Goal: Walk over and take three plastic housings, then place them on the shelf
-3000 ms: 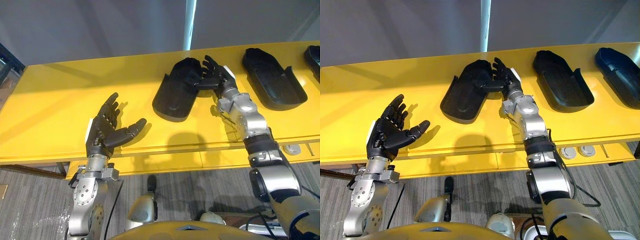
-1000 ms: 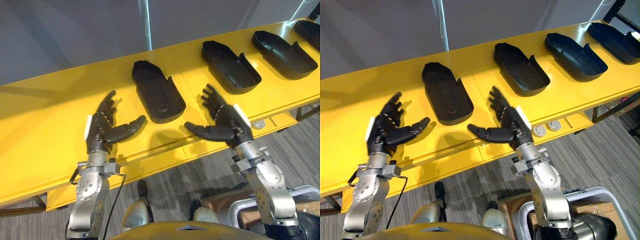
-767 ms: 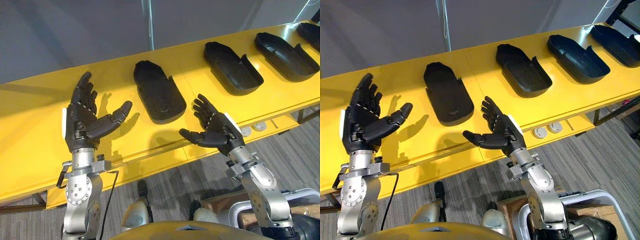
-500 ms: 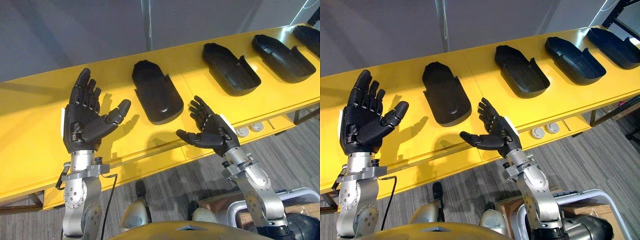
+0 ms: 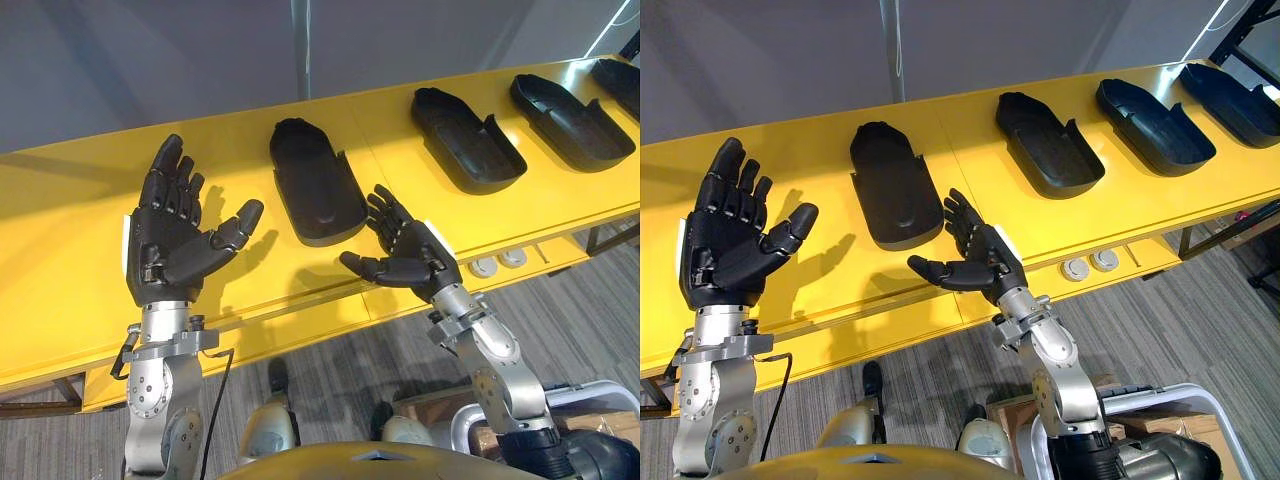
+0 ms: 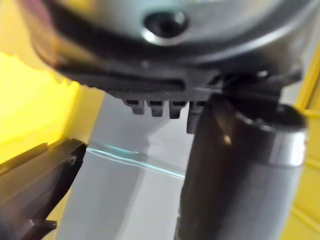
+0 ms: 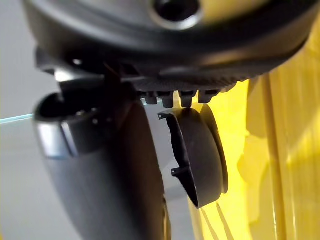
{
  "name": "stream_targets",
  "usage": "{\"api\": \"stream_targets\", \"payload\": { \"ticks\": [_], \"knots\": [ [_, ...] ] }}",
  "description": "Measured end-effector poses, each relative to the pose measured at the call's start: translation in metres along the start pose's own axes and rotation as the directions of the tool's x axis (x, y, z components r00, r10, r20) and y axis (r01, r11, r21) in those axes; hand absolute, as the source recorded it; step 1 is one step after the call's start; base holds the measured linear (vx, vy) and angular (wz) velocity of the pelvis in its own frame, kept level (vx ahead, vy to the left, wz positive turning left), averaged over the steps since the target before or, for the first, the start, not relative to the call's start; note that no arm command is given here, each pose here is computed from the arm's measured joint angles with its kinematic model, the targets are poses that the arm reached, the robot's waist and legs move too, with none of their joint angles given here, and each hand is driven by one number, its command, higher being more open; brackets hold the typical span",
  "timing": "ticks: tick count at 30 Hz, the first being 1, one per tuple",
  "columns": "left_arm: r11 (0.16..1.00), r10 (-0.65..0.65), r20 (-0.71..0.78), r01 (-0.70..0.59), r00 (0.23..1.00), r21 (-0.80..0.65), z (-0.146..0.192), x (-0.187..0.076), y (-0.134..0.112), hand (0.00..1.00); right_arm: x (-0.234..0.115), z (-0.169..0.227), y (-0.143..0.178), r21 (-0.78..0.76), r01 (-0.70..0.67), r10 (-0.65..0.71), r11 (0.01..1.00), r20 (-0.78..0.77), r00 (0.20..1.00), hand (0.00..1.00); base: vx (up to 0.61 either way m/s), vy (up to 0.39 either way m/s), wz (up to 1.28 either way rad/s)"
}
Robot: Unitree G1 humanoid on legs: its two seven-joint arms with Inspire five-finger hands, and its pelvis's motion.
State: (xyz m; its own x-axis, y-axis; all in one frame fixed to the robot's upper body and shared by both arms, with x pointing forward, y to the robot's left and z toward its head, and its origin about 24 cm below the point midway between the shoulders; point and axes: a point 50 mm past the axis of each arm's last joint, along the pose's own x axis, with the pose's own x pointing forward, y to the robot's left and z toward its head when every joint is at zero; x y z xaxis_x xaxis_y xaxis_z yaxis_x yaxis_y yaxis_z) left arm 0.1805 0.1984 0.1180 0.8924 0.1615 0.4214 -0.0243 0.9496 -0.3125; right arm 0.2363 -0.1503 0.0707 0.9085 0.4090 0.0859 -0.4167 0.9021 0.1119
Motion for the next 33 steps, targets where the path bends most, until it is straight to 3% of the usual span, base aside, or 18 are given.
{"api": "stream_targets", "payload": {
  "ticks": [11,15,18,22,26,33],
  "knots": [
    [1.0,-0.02,-0.004,0.02,1.0,0.001,0.0,-0.001,-0.001,1.0,0.006,0.0,0.008,-0.013,-0.038,0.038,0.999,0.001,0.999,1.0,0.0,-0.003,0.01],
    [1.0,-0.022,-0.005,0.022,1.0,0.0,-0.001,-0.001,-0.001,1.0,0.006,0.001,0.007,-0.079,0.016,-0.014,0.997,0.02,1.0,1.0,0.0,0.0,0.0],
    [1.0,-0.025,-0.008,0.025,1.0,-0.006,-0.002,-0.001,-0.003,1.0,0.007,0.012,0.003,-0.193,0.123,-0.101,0.973,0.118,0.988,1.0,0.0,0.0,0.0],
    [1.0,-0.018,-0.015,0.017,1.0,-0.017,-0.003,-0.003,-0.004,1.0,0.003,0.046,0.003,-0.24,0.162,-0.087,0.957,0.295,0.951,1.0,0.0,0.0,-0.01],
    [1.0,-0.007,-0.02,0.007,1.0,-0.024,-0.004,-0.004,-0.004,1.0,-0.011,0.077,0.02,-0.307,0.05,0.087,0.95,0.419,0.904,1.0,0.0,0.0,-0.1],
    [1.0,0.0,-0.045,0.0,0.999,-0.018,-0.006,-0.01,-0.001,1.0,-0.03,0.053,0.036,-0.271,-0.232,0.303,0.934,0.259,0.917,1.0,0.01,-0.002,-0.03]
  ]
}}
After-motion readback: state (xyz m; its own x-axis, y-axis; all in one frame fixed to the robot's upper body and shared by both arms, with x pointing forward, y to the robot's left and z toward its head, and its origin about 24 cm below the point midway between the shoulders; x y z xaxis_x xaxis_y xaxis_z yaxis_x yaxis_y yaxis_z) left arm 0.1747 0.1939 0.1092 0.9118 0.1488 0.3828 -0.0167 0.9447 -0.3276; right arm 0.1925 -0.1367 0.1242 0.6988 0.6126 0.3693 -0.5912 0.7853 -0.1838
